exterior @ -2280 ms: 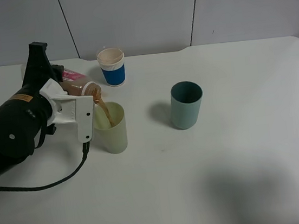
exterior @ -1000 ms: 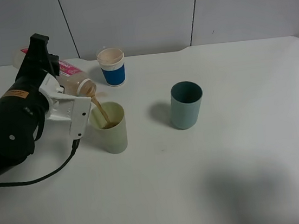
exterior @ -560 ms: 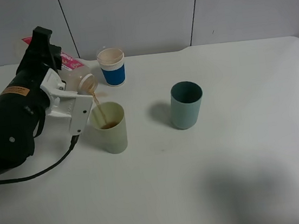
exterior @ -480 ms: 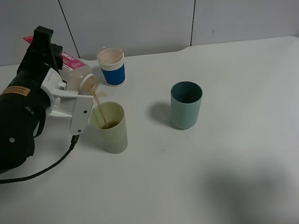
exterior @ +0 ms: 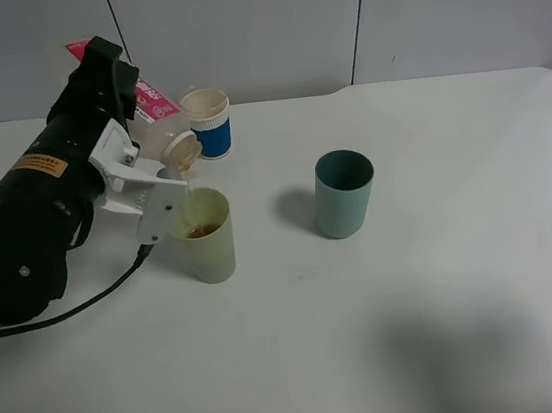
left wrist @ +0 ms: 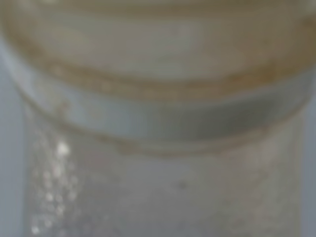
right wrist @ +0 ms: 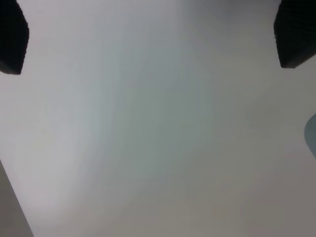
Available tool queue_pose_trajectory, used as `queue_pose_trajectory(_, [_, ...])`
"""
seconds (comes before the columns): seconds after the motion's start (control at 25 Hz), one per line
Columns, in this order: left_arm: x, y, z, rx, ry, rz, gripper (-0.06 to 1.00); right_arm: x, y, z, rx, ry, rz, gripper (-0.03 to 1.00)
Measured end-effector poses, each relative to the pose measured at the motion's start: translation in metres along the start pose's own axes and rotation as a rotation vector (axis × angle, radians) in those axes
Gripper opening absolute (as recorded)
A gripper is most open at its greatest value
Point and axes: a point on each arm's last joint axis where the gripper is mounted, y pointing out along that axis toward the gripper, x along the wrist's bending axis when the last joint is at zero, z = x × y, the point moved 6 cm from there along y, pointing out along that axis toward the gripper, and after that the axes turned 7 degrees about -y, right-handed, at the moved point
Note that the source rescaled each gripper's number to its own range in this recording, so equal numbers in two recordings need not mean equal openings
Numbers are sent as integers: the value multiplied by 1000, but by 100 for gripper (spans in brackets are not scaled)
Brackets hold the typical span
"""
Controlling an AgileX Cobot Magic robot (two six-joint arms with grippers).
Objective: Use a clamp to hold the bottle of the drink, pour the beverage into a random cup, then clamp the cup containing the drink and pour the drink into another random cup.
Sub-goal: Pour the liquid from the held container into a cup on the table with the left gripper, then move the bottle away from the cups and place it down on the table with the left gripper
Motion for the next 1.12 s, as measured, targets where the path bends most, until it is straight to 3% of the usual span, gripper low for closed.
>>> queue_pose_trajectory(0.28, [0, -1, -1, -2, -19, 3, 1, 0, 0, 0, 0, 0, 0, 100])
queue_pose_trajectory(0.44, [-7, -2, 5, 45, -166, 45, 1, 0, 0, 0, 0, 0, 0, 100])
queue_pose_trajectory(0.6, [-19, -4, 8, 82, -435, 128, 1, 0, 0, 0, 0, 0, 0, 100])
queue_pose_trajectory(0.88, [-24, -5, 13, 49, -1011, 282, 1, 0, 0, 0, 0, 0, 0, 100])
queue_pose_trajectory(1.12, [-17, -6, 30, -30, -1331, 391, 1, 0, 0, 0, 0, 0, 0, 100])
